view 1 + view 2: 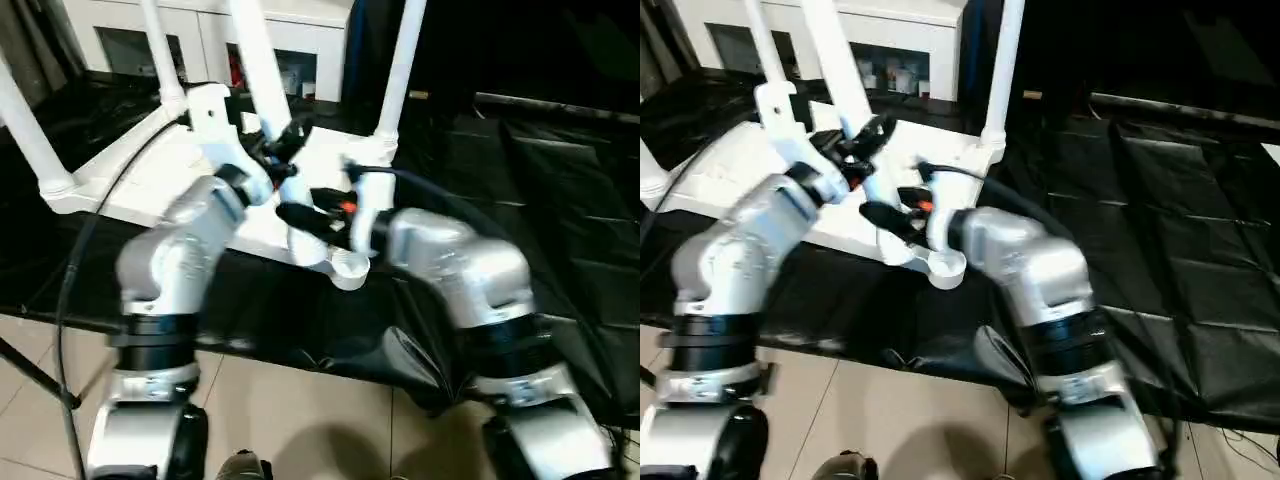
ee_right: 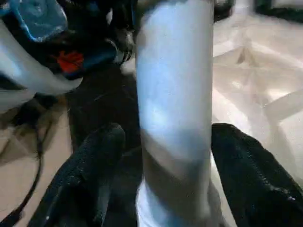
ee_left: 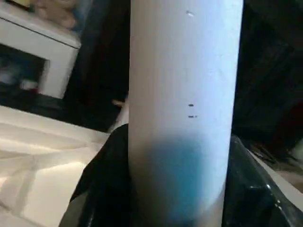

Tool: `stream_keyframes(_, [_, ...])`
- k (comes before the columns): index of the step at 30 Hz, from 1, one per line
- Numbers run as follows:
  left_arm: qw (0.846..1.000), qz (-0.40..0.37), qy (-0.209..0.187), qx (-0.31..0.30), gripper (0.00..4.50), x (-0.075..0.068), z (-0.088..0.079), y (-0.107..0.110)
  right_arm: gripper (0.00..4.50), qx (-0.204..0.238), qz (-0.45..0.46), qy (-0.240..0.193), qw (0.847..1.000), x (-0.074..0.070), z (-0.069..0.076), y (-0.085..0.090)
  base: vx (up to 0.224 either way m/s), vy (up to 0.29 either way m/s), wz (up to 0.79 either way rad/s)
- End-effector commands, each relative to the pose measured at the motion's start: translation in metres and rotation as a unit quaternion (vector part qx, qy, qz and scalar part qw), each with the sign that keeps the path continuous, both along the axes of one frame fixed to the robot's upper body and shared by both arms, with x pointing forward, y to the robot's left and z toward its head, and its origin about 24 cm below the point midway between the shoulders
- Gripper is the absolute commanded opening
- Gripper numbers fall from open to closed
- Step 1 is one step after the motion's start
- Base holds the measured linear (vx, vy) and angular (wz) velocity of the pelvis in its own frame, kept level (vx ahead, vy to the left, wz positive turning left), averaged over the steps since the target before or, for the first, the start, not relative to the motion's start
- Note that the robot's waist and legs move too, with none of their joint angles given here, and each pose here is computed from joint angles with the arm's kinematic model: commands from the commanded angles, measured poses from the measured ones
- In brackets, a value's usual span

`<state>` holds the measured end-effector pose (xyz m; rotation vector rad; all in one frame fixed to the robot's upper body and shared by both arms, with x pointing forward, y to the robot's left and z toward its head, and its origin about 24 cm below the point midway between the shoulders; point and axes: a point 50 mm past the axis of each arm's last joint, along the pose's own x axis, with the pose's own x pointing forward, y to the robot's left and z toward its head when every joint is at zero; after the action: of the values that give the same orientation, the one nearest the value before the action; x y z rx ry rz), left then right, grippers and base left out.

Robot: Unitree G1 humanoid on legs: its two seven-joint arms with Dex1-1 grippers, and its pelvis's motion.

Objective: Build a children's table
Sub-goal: Pick table leg

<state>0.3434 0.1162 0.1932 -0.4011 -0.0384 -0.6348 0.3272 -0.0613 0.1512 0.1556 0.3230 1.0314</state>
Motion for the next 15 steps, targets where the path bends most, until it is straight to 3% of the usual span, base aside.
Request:
stream_keyframes(1, [0.992, -0.121, -0.014, -0.023, 1.87, -0.015, 0.012, -0.009, 3.22, -0.001, 0.035, 0.037, 0.999, 0.001, 0.009, -0.023, 0.000, 0.000, 0.00])
stream_keyframes(4, [0.982, -0.184, -0.015, -0.039, 1.87, -0.023, 0.017, -0.011, 3.22, -0.005, 0.055, 0.044, 0.998, 0.000, 0.013, -0.033, 0.000, 0.000, 0.00])
stream_keyframes(14, [0.969, -0.242, -0.022, -0.042, 1.87, -0.030, 0.024, -0.015, 3.22, -0.013, 0.091, 0.056, 0.994, -0.003, 0.016, -0.040, 0.000, 0.000, 0.00])
stream_keyframes(15, [0.968, -0.247, -0.021, -0.042, 1.87, -0.031, 0.024, -0.015, 2.94, -0.011, 0.099, 0.058, 0.993, -0.004, 0.017, -0.040, 0.000, 0.000, 0.00])
